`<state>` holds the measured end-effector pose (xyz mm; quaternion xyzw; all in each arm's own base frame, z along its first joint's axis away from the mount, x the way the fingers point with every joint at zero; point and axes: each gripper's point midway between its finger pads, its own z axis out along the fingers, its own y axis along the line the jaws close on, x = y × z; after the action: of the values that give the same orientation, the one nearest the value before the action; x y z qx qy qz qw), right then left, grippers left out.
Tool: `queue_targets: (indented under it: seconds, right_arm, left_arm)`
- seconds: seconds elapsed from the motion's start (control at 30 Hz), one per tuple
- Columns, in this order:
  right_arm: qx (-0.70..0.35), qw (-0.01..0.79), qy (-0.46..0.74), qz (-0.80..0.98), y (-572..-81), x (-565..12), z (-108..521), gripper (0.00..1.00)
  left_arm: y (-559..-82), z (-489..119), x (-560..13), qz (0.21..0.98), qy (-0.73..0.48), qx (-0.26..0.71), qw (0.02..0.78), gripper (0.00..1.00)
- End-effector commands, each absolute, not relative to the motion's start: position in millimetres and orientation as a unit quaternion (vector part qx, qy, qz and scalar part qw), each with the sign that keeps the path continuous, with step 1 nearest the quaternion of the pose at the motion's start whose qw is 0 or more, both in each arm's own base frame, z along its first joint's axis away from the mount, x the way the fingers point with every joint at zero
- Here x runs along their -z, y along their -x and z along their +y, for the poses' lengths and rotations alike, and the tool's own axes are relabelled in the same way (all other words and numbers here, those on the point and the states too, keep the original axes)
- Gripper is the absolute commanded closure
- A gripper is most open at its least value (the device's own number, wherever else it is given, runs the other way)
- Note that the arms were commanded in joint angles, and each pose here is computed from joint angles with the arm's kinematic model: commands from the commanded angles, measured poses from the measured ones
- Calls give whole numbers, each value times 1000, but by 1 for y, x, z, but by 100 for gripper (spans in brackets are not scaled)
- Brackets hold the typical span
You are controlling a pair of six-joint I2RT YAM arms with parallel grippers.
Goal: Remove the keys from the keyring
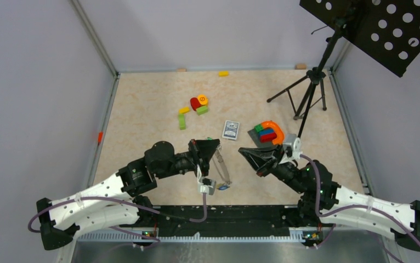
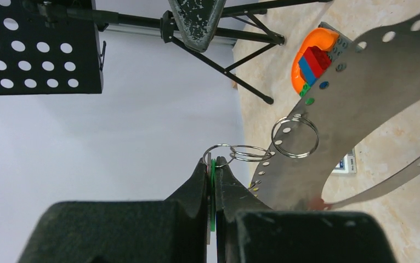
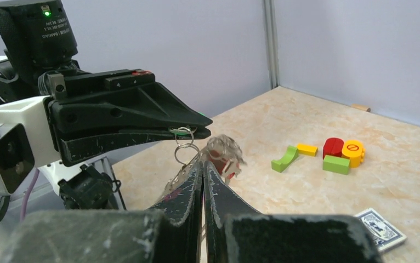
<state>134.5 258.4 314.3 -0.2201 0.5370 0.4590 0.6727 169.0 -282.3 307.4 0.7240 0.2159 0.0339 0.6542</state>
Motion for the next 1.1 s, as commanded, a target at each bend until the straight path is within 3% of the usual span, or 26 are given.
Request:
queue_targets:
  seconds: [0.0, 0.43, 0.77, 0.9, 1.07]
  right_arm:
    - [-454, 664, 236, 546, -132, -303, 262, 100]
    - [-368, 627, 357, 586, -137, -262, 286, 98]
    - [-497, 556, 435, 504, -75, -273, 308, 97]
    - [-524, 566, 421, 478, -71, -287, 311, 92]
    - [-468, 624, 350, 519, -110, -290, 302, 80]
  left_arm:
    - [-170, -280, -343, 205, -690, -47, 693, 100]
    - [-158, -283, -349, 173, -703, -29, 689, 100]
    - [-159, -284, -345, 176, -707, -30, 685, 100]
    - [-159, -285, -344, 176, -706, -27, 685, 100]
    - [-158, -284, -343, 176, -706, -26, 685, 100]
